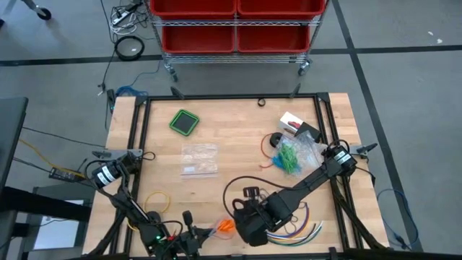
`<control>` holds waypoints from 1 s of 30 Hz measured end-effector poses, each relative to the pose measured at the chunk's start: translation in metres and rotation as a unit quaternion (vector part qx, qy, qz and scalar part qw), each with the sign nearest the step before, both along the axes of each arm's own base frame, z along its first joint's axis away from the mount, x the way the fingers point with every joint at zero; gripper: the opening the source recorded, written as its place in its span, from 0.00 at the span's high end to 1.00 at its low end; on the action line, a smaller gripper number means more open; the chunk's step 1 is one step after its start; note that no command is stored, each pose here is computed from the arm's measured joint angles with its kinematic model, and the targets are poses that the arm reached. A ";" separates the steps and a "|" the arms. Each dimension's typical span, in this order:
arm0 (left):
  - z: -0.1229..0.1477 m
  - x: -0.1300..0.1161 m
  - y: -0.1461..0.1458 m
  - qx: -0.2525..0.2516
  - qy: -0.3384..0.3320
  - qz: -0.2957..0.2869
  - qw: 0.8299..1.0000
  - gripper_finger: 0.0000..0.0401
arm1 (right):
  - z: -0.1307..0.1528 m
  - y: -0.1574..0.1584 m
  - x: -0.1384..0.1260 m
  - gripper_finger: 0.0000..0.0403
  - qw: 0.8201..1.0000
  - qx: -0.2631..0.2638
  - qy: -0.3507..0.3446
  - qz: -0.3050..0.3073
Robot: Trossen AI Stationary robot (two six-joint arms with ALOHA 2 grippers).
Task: Sort rubber bands
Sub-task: Close the transparent zip bag
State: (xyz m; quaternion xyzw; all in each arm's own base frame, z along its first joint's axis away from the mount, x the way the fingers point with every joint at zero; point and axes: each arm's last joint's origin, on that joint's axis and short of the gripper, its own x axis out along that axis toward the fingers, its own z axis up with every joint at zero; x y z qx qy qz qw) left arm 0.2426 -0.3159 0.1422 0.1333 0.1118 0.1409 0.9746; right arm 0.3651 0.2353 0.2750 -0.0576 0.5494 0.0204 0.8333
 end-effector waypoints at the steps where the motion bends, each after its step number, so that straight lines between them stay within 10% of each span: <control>1: 0.000 0.000 0.000 0.000 0.000 0.000 1.000 1.00 | 0.001 0.001 0.002 0.62 1.000 0.005 -0.011 0.004; 20: 0.000 0.000 0.000 -0.001 -0.002 0.000 1.000 1.00 | -0.026 0.004 0.010 0.67 0.999 0.025 -0.035 0.012; 30: 0.000 0.000 0.000 0.000 -0.001 0.000 1.000 1.00 | -0.030 0.000 0.006 0.98 1.000 -0.012 -0.024 0.002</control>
